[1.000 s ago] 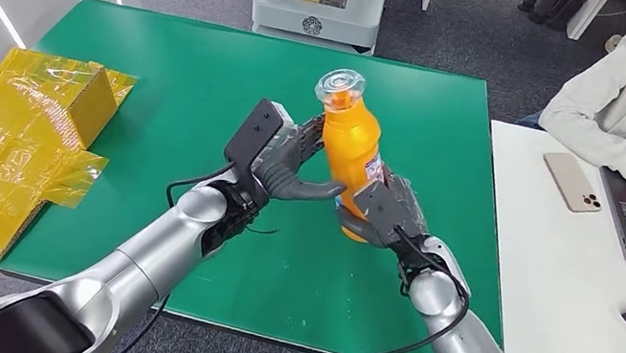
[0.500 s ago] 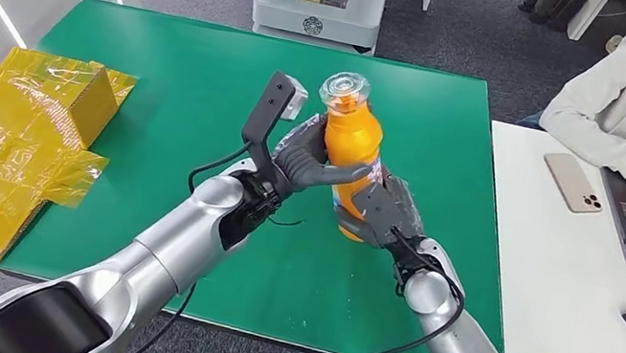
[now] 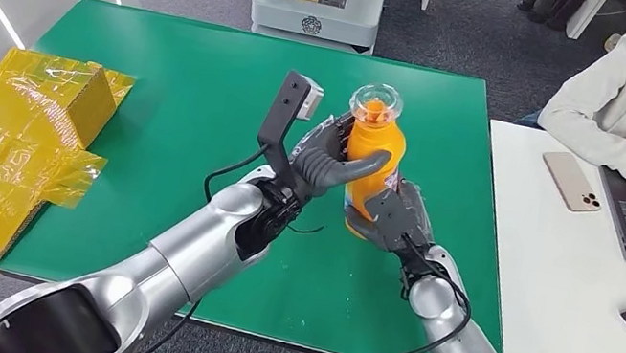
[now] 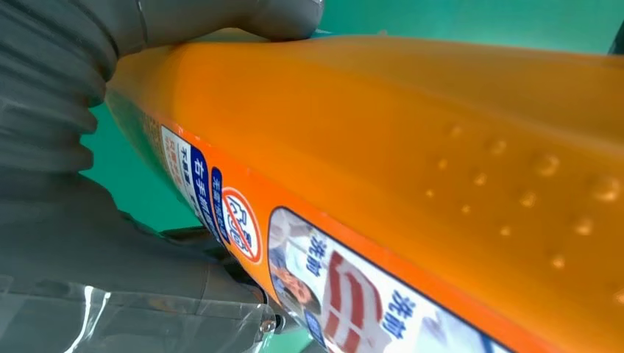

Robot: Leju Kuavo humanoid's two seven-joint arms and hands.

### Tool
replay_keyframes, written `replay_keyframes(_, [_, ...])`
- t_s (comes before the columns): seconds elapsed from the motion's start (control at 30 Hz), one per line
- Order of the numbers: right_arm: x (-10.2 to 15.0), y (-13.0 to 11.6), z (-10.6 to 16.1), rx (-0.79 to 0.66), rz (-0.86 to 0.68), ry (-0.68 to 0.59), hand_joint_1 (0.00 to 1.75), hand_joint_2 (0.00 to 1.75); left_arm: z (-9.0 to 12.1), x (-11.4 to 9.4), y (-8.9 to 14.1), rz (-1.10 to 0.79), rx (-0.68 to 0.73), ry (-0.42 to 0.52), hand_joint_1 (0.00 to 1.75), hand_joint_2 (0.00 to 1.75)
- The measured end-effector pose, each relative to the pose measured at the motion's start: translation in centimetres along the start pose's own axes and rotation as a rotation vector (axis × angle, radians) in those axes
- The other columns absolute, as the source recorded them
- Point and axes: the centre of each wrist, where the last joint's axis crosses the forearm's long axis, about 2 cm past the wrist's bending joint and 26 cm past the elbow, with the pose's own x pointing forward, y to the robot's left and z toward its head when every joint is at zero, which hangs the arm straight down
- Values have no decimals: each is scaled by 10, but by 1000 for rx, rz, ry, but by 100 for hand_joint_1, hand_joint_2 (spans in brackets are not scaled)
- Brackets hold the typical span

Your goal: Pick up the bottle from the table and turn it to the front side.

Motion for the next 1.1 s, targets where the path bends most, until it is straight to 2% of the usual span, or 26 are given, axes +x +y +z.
replay_keyframes(0.07, [-2,0,2,-3,-5,3,175,175,0,-2,-1,-15,-2,-1,119,175])
replay_keyframes(0.13, [-3,0,3,-5,-8,5,175,175,0,-2,-2,-27,-4,1,118,175])
replay_keyframes(0.3, [-6,0,6,-13,-5,7,175,175,0,-4,-4,-35,-12,-1,142,175])
replay_keyframes(0.43, [-8,-1,9,-19,-5,4,175,175,0,-5,-4,-46,-20,-16,174,175])
replay_keyframes(0.5, [-9,-3,10,-27,-8,1,104,175,-1,-4,-5,-61,-29,-38,175,175])
replay_keyframes(0.57, [-10,-5,12,-38,-14,-4,17,175,-2,-3,-5,-84,-41,-58,175,175])
replay_keyframes(0.63, [-11,-6,15,-50,-25,-5,0,175,-3,0,-5,-112,-58,-74,175,175])
replay_keyframes(0.83, [-20,-2,34,-86,-73,9,0,175,-13,23,-4,-224,-105,-142,175,175])
replay_keyframes(1.1, [-17,-10,46,-148,-144,-60,0,175,-11,43,23,-329,-55,-187,175,175])
